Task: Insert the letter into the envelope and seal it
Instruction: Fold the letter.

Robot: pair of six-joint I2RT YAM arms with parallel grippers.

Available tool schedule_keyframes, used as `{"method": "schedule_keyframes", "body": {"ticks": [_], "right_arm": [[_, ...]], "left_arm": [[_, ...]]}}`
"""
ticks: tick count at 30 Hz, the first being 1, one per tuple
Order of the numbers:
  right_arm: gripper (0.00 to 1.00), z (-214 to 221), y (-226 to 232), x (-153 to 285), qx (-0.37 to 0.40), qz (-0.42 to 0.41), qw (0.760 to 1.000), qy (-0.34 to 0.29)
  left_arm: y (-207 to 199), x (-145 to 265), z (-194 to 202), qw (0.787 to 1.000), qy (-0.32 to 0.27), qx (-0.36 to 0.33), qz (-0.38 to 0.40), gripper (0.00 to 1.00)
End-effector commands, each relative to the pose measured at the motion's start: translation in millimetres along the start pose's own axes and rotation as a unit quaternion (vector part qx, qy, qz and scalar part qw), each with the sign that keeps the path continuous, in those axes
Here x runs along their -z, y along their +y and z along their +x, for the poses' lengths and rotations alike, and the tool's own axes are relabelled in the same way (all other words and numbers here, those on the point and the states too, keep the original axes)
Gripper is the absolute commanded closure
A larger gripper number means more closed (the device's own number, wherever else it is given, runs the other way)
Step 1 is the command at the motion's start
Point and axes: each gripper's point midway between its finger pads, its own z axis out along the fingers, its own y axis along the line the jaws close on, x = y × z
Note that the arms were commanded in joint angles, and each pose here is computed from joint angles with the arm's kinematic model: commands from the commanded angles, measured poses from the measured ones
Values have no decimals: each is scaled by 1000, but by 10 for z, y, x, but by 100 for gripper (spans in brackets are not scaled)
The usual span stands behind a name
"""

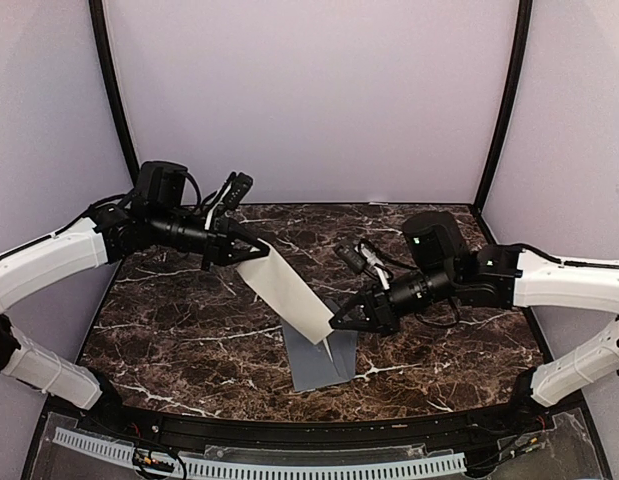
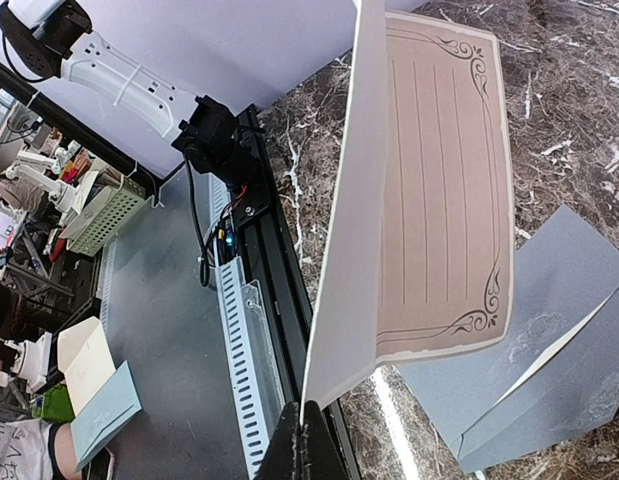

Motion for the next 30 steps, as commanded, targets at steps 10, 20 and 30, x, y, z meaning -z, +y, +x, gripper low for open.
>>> {"method": "schedule_keyframes", "body": {"ticks": [10, 20, 30], "right_arm": [[100, -19, 3, 272, 2, 45, 998, -36], [54, -426, 9, 569, 35, 102, 987, -119], [20, -668, -6, 472, 77, 112, 986, -100]], "left_arm": [[-4, 193, -163, 999, -27, -25, -23, 100], [-190, 159, -166, 998, -34, -15, 45, 100], [-369, 148, -165, 993, -35, -3, 112, 100]]}}
